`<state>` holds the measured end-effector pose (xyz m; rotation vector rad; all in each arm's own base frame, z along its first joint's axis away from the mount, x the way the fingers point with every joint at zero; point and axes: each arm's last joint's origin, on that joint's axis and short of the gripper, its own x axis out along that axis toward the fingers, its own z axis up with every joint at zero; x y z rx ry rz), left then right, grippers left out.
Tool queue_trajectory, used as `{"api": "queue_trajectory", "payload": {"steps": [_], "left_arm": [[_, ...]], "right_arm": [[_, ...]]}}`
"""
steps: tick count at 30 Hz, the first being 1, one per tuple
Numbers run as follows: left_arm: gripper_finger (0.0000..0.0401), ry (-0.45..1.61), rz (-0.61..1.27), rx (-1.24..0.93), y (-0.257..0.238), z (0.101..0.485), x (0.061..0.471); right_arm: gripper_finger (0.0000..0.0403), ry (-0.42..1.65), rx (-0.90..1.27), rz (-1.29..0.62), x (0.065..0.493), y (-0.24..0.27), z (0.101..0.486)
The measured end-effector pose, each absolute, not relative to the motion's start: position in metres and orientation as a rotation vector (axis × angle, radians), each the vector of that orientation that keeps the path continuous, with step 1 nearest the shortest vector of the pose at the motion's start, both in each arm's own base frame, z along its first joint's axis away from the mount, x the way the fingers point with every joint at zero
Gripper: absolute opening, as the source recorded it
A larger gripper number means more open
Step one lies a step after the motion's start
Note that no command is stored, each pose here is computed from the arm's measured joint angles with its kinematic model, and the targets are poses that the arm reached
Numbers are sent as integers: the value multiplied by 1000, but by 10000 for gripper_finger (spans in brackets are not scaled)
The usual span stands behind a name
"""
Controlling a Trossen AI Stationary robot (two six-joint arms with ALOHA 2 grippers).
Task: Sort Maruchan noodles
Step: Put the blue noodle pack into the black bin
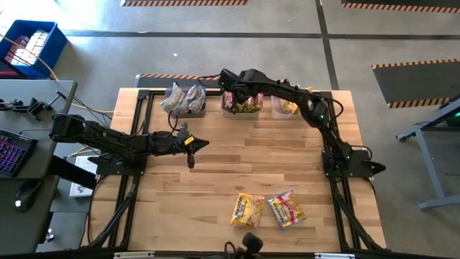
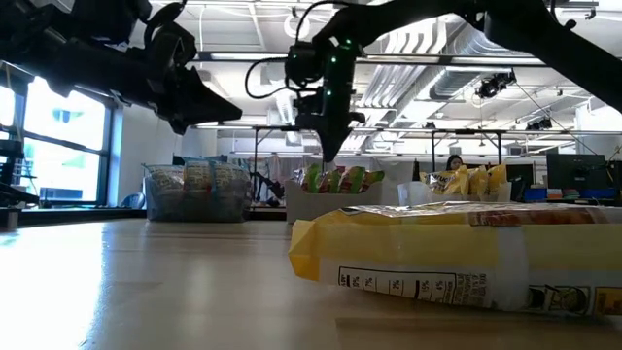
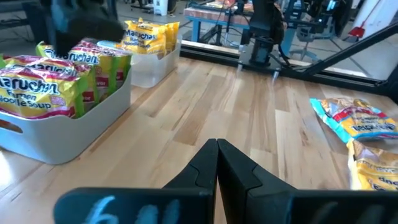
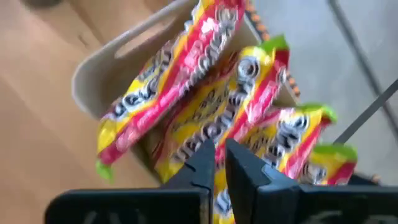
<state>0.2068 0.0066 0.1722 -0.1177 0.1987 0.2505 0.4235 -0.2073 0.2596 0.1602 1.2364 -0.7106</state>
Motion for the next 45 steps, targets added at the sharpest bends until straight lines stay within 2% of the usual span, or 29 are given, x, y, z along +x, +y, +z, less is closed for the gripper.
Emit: {"api": "queue_trajectory", "payload": {"steps": [5, 9, 17, 22, 29, 37, 41, 45], "left_arm": [[0, 226, 225, -125, 6, 170, 206], [0, 265, 230, -140, 6, 166, 205], [0, 283, 226, -154, 6, 164, 205], [0, 281, 219, -166, 5, 164, 205], [0, 301, 171, -183, 4, 159, 213], [0, 396, 173, -146, 4, 142, 245], [0, 441, 166, -95, 4, 133, 256], [0, 434, 175, -108, 6, 134, 259]], "right_arm": [[3, 1095, 87, -648, 432, -188, 241], [1, 957, 71, -610, 419, -168, 224], [0, 693, 109, -572, 351, -106, 220], [0, 660, 169, -547, 306, -77, 222], [0, 719, 302, -407, 259, -35, 225], [0, 1059, 540, -200, 223, 38, 219], [0, 1227, 571, -9, 211, 79, 212], [0, 1312, 568, 75, 203, 107, 205]]}}
